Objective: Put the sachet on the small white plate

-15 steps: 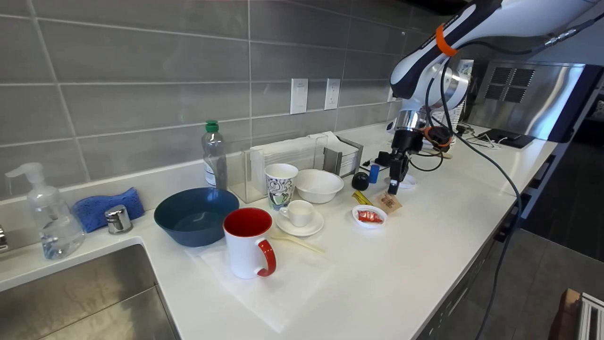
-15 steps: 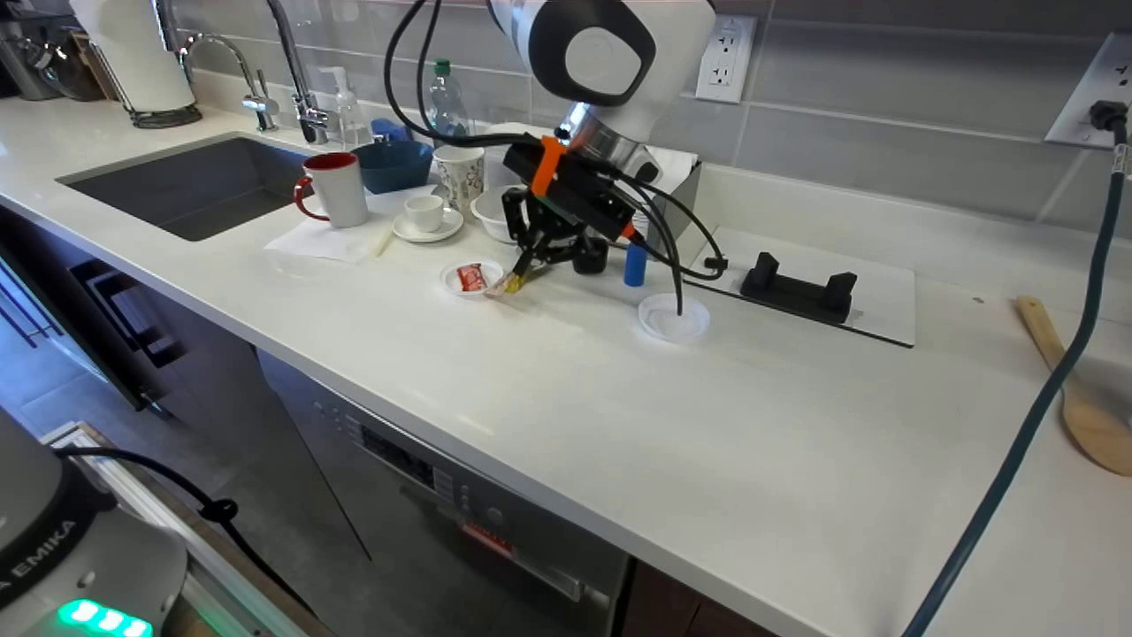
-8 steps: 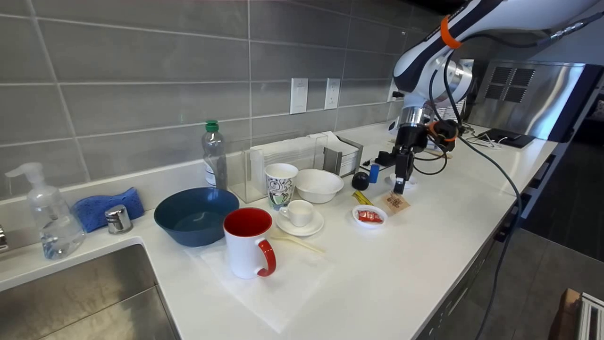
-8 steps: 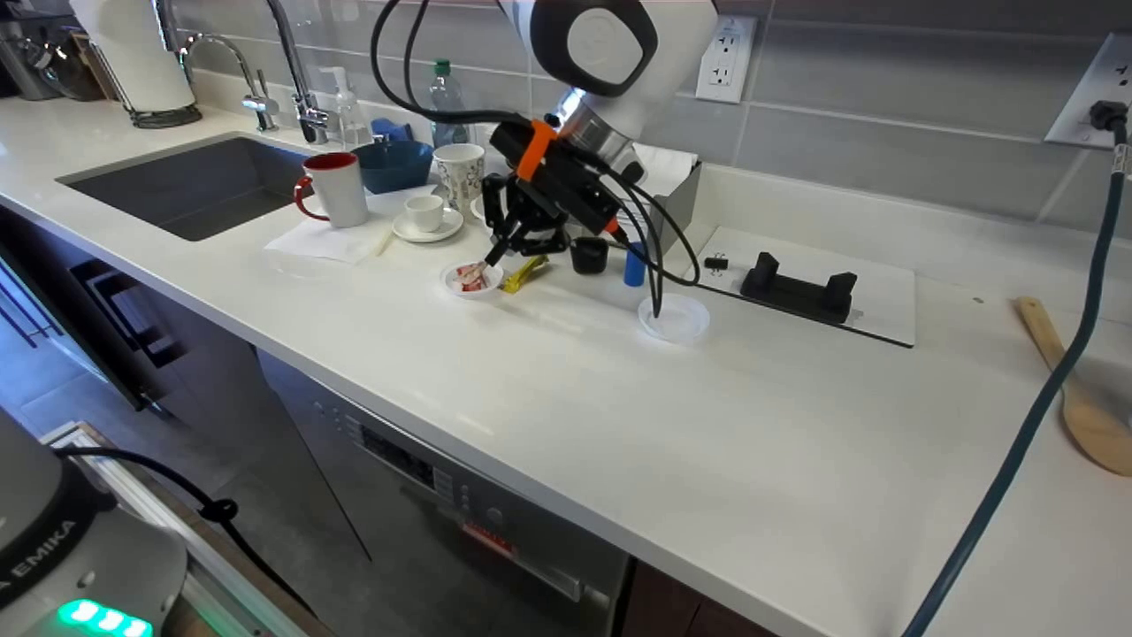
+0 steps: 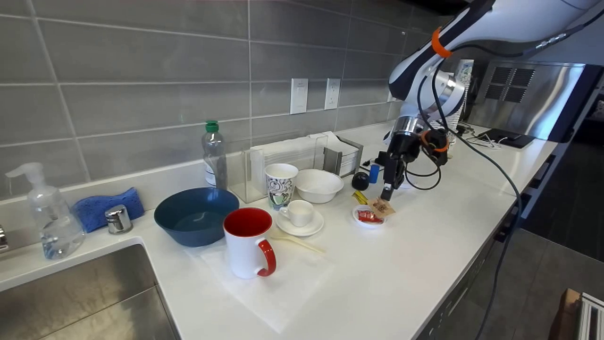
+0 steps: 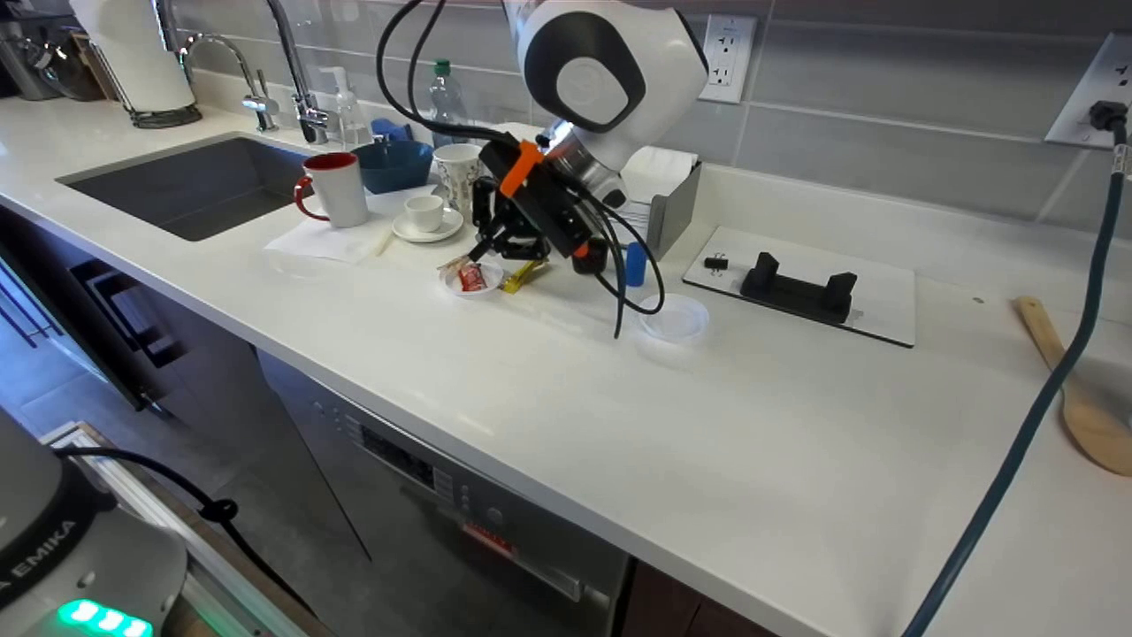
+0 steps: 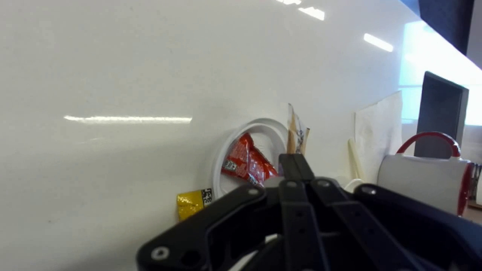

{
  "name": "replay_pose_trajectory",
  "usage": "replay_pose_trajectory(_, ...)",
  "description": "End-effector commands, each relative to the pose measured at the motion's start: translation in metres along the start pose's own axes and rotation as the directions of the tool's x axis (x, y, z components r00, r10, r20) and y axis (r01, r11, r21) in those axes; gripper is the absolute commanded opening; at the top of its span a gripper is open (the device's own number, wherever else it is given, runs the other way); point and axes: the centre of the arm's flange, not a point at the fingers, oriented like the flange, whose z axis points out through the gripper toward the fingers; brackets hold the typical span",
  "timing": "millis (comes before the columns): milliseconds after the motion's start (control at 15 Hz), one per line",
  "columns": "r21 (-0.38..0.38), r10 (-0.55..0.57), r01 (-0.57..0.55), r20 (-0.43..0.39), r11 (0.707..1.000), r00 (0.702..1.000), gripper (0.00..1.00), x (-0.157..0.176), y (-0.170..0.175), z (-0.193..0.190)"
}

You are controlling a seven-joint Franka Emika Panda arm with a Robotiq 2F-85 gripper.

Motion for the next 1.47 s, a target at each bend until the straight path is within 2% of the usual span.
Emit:
replay_pose_trajectory(0,0.055,0.001,0.003,-0.065,0.998,0.998,0.0,0.011,0.005,0.011)
replay_pose_trajectory(200,0.063,0.006,0.0,-0.095,0.998,0.995,0.0,0.014,0.009,0.017)
replay_pose_trajectory(533,0.029,0.017,-0.013,-0.131,0.999,0.991,0.0,0.019,0.018,0.013)
replay_pose_trajectory(1400,0.001,0.063,-0.063,-0.072,0.998,0.995,0.0,0.016,0.025,0.02)
